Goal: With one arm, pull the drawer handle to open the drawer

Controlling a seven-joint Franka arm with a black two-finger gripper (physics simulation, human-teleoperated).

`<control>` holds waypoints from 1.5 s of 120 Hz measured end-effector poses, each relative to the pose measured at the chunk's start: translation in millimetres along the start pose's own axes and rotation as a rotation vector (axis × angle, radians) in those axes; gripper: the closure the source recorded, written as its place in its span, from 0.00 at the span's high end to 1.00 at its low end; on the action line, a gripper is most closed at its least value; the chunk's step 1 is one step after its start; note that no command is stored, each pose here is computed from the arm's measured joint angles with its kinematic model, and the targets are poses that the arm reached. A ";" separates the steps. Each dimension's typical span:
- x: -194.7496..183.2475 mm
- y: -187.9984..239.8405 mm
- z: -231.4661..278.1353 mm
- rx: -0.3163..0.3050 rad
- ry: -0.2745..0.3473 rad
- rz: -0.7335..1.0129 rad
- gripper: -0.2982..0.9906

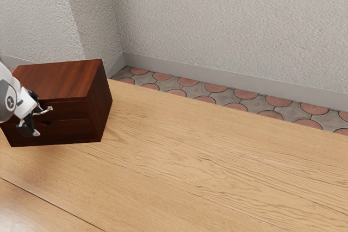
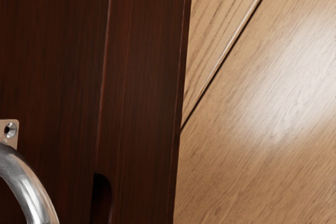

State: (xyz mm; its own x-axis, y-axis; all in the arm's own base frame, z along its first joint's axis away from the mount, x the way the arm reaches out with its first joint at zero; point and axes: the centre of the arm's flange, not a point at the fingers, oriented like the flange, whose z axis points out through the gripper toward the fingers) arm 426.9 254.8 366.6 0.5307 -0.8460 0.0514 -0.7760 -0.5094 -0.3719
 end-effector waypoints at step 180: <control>-0.8 82.6 -36.5 -0.007 -0.033 -0.005 0.75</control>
State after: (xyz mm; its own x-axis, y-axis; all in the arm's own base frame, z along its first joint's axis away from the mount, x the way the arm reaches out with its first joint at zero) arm 349.9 207.6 369.7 0.5450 -0.8381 0.0226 -0.7758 -0.5143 -0.3654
